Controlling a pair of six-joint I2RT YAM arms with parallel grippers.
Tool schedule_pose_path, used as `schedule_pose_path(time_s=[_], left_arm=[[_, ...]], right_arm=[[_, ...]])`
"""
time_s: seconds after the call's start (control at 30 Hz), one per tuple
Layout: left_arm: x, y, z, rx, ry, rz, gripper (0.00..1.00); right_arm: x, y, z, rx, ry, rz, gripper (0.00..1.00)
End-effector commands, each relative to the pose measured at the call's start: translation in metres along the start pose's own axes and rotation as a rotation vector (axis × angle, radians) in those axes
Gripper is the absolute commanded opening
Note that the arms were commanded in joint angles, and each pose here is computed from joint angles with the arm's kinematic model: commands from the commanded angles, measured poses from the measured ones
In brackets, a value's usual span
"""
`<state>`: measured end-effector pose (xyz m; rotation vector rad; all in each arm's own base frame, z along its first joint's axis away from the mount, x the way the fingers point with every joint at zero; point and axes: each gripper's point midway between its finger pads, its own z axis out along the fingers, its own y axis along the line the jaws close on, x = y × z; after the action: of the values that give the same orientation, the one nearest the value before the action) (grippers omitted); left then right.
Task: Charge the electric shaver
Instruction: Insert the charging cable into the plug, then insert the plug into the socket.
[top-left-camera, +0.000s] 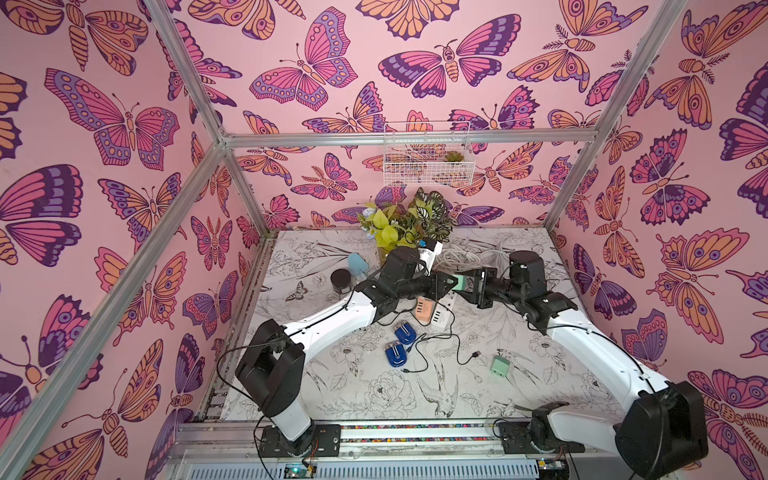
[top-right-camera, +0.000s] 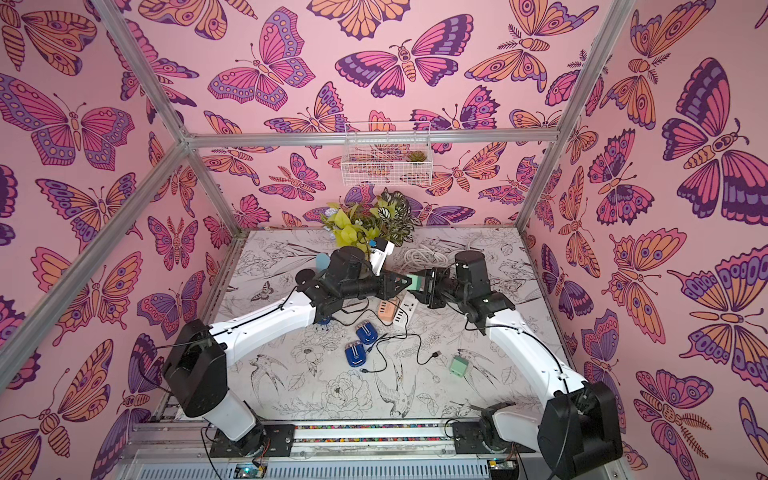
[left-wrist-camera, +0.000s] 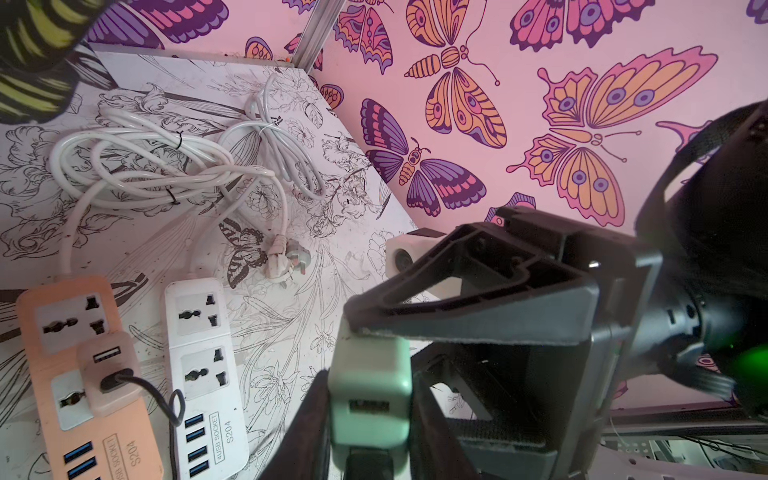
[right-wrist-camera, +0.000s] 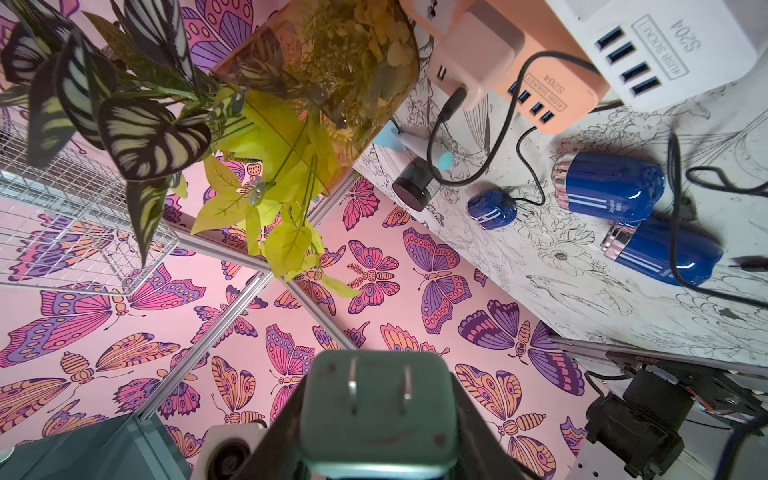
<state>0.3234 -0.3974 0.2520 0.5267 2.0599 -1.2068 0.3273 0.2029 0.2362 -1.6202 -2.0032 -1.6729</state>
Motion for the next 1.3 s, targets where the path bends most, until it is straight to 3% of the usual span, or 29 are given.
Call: schedule_pose_path(time_s=[0.0,0.07,0.2,0.43,0.57,0.7,0.77,0.8,0.93,1.1,1.27], left_arm=[[-0.001,0.0,0.009,0.013,-0.001,0.014,0.31],[0.002,0.002,0.009,0.004,0.002,0.007,0.44],[0.004,0.004,0.009,-0.003,0.004,-0.003,0.44],[0.0,0.001,0.009,0.006,0.0,-0.023,0.19],[-0.007,0.001,0.007,-0.01,-0.016,-0.049,0.0],[-0.011,0.012,0.004,-0.132,0.038,-0.076,0.0],[-0.007,0.024,0.006,-0.216,0.109,-0.091,0.0],[-0.002,0.031,0.008,-0.254,0.159,-0.105,0.0],[0.018,0.05,0.018,-0.344,0.314,-0.137,0.0],[0.031,0.066,0.033,-0.399,0.421,-0.145,0.0],[0.04,0.084,0.053,-0.444,0.492,-0.141,0.0]], right_arm=[[0.015,0.006,-0.005,-0.031,0.053,-0.01,0.0],[0.015,0.008,-0.005,-0.038,0.054,-0.013,0.0],[0.017,0.01,-0.005,-0.048,0.062,-0.019,0.0],[0.015,0.009,-0.005,-0.056,0.06,-0.02,0.0],[0.013,0.006,-0.006,-0.038,0.046,-0.042,0.01],[-0.011,-0.009,-0.024,0.066,-0.08,-0.151,0.54],[-0.031,-0.018,-0.041,0.157,-0.175,-0.248,0.73],[-0.042,-0.024,-0.051,0.223,-0.228,-0.303,0.77],[-0.073,-0.036,-0.08,0.448,-0.361,-0.501,0.76],[-0.087,-0.033,-0.092,0.553,-0.415,-0.687,0.73],[-0.092,-0.039,-0.096,0.636,-0.396,-0.782,0.72]])
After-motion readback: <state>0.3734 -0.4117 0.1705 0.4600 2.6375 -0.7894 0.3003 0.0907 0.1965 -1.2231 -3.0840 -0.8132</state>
